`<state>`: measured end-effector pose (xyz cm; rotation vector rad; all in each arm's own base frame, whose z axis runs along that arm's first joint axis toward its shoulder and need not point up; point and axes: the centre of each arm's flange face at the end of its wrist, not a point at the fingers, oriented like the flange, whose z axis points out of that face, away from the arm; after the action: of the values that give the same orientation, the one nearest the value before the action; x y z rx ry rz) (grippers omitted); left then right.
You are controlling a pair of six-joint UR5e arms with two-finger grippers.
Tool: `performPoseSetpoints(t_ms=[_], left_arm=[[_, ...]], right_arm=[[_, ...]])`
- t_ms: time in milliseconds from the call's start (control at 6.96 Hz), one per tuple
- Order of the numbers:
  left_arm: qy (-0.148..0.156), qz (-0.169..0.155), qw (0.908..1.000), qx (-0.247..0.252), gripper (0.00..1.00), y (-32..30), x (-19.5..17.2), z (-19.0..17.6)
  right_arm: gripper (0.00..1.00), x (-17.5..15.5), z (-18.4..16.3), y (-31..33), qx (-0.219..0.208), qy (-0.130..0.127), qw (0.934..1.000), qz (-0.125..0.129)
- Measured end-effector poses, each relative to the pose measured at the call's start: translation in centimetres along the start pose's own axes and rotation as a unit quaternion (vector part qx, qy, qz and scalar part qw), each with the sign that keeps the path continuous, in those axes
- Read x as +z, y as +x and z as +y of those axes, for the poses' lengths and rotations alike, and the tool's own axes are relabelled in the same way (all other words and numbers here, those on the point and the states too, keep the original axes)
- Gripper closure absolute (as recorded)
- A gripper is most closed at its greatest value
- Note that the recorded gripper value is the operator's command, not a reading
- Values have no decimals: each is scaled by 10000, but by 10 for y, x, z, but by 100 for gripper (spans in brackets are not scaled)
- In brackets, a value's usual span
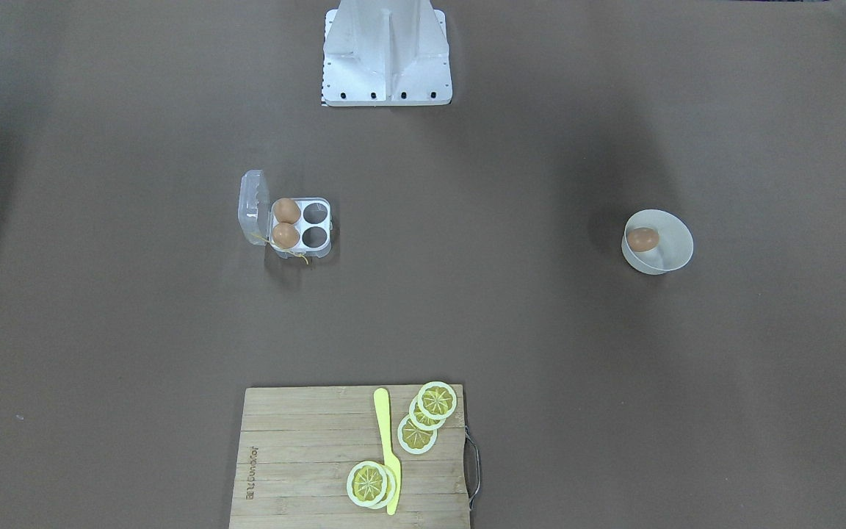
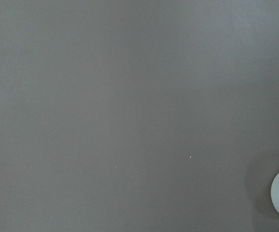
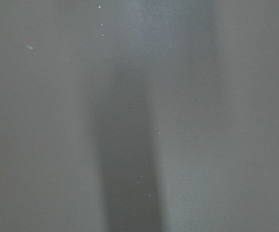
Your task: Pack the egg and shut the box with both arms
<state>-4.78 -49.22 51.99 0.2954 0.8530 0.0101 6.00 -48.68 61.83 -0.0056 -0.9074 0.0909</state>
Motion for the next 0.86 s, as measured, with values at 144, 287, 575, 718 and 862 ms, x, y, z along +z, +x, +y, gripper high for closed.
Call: performPoseSetpoints(t_ms=[144, 287, 575, 718, 862], left_arm=[[85, 70, 9995, -308, 2, 13, -4, -12], [123, 162, 9984, -524, 2, 36, -6, -20], [51, 308, 9981, -539, 2, 107, 3, -22], [-71, 267, 9976, -634, 2, 138, 19, -17], [-233, 134, 9964, -798, 2, 167, 45, -8]], right_arm=[[0, 0, -2, -1, 8, -6, 10000, 2], [0, 0, -3, 0, 12, -9, 10000, 6], [0, 0, -3, 0, 15, -11, 10000, 4], [0, 1, -3, 1, 19, -14, 10000, 4], [0, 1, -3, 1, 19, -14, 10000, 7]])
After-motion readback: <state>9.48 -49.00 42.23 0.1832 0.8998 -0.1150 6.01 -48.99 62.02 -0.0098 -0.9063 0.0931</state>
